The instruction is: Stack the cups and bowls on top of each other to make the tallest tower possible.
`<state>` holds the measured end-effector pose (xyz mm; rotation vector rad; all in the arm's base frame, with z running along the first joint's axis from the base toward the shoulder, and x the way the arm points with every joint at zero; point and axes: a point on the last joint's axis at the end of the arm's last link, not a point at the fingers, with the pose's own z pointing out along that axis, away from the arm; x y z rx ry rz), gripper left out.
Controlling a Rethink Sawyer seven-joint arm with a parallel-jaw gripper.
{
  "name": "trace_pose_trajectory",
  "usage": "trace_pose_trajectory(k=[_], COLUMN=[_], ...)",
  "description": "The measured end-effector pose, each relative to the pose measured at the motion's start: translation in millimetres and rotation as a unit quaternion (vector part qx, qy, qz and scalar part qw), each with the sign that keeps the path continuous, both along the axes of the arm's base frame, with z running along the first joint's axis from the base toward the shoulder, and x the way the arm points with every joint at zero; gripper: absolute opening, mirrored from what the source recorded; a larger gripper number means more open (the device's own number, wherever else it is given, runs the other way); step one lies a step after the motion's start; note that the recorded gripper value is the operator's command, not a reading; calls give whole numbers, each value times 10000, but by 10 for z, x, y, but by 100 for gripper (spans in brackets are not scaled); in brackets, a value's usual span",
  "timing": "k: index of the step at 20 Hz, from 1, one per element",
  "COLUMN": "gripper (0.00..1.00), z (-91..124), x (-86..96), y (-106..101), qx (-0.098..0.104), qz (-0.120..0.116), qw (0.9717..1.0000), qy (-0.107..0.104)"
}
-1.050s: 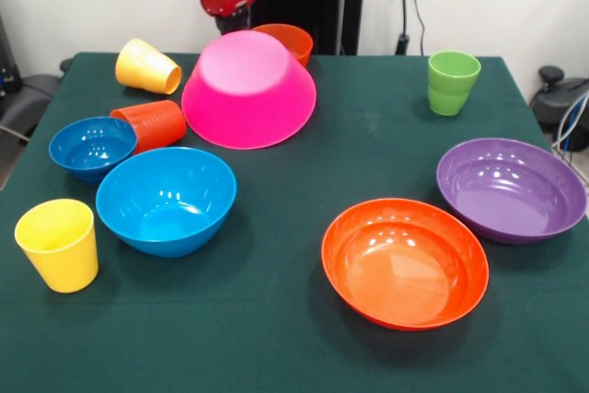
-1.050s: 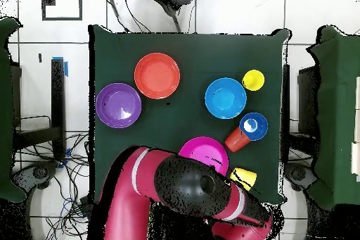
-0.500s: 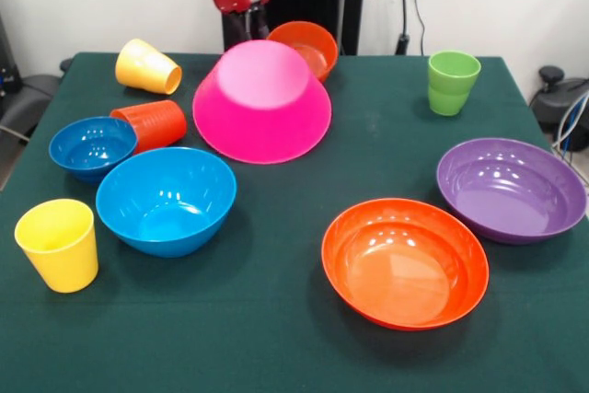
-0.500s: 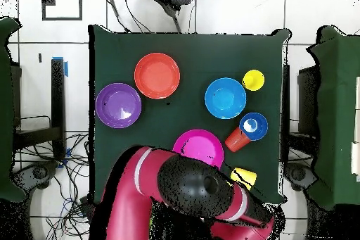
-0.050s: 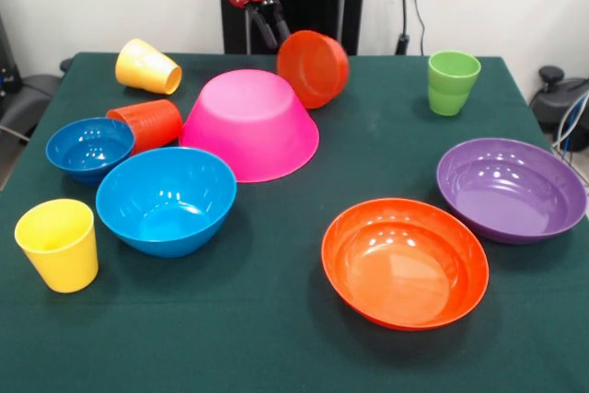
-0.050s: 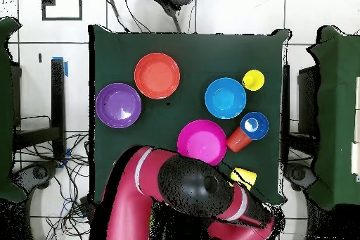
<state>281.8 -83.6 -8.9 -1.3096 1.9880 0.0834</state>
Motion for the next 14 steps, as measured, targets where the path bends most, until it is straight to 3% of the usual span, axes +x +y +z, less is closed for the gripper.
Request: trace_pose_trajectory(k=[6, 14], gripper=[100, 100], z=[-110, -285], x=[30, 15], y=[51, 138], qx=[-160, -400], qz=[0, -6], qw=[9996, 9990], qy=[-221, -207])
